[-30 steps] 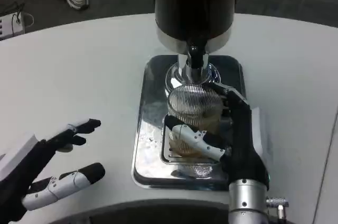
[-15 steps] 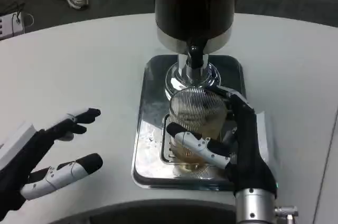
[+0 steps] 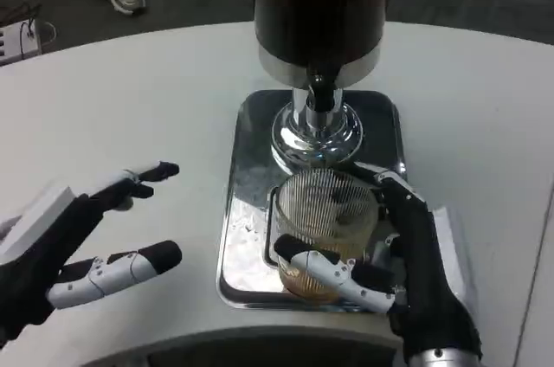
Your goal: Grasp the cup under the faucet to collect the drink, then remove the cup.
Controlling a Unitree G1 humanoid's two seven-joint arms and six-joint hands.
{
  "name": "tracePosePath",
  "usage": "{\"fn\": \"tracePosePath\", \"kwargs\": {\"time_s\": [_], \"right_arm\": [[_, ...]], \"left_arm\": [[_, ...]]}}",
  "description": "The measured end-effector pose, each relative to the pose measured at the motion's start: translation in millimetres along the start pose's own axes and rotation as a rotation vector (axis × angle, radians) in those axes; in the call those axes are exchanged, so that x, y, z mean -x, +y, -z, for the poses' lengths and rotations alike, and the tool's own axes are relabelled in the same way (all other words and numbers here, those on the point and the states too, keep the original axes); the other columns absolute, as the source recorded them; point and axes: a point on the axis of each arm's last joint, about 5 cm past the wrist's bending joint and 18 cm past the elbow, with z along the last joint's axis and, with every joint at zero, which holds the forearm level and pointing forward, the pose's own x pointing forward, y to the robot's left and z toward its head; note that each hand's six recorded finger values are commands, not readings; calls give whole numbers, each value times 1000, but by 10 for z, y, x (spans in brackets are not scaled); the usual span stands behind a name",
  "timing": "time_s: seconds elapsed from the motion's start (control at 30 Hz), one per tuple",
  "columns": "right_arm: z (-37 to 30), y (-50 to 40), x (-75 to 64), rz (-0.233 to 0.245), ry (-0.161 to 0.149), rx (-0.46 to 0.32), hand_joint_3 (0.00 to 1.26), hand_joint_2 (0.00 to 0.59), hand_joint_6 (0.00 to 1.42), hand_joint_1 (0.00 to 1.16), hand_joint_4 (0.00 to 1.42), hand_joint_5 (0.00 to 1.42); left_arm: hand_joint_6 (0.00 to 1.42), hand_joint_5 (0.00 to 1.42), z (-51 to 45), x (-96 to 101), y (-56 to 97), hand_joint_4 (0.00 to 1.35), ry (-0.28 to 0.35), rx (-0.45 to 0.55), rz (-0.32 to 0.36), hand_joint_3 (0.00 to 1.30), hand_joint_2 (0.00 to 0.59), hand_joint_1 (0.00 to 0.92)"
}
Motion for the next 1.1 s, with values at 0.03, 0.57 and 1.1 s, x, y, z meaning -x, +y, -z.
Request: {"fn": "tracePosePath", "kwargs": {"time_s": [0.03,0.57,1.1], "right_arm": [[-17,-32,29,-2,-3,-4,818,247,1379,908,1072,1251],[-204,-455,208,-58,-68,-7,872,239,1416,924,1101,1291],[-289,-819,363,-164,-90,-4,888,239,1418,925,1110,1303]], "left_arm": [[245,195,-7,-13,-5,134,-8,-2,3,202,75,0],[211,141,-207,-19,-73,77,-90,-80,62,179,76,0],[141,29,-589,345,-103,0,-89,-101,57,98,75,0]]}}
